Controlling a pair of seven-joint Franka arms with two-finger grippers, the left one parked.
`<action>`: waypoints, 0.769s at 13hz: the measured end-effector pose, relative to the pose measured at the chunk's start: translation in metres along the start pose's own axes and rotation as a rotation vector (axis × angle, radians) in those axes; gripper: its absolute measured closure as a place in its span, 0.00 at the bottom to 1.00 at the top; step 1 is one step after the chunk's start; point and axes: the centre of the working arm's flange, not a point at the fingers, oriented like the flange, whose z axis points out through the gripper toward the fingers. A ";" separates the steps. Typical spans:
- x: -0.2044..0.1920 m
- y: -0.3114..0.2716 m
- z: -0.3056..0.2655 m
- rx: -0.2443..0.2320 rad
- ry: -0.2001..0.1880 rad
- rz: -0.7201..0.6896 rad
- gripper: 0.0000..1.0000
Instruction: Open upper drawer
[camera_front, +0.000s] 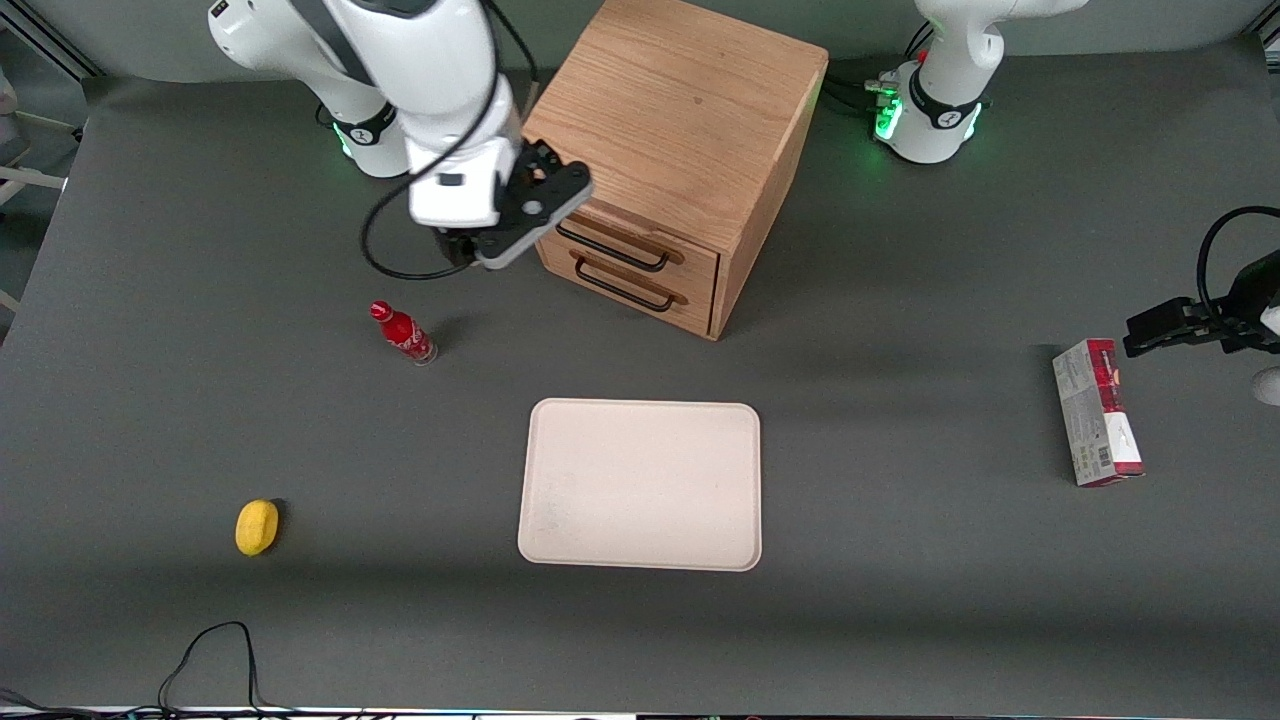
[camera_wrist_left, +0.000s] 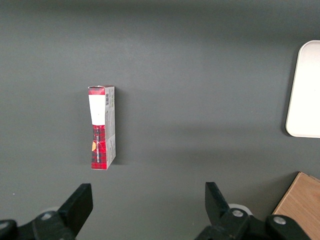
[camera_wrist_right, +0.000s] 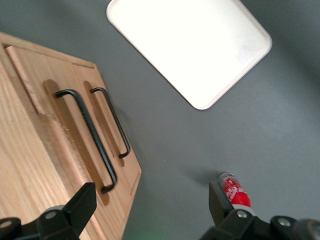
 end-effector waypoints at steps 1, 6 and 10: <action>0.006 -0.011 0.009 -0.001 -0.005 -0.039 0.00; 0.012 -0.027 0.023 0.007 -0.023 -0.268 0.00; 0.014 -0.027 0.022 0.046 -0.002 -0.382 0.00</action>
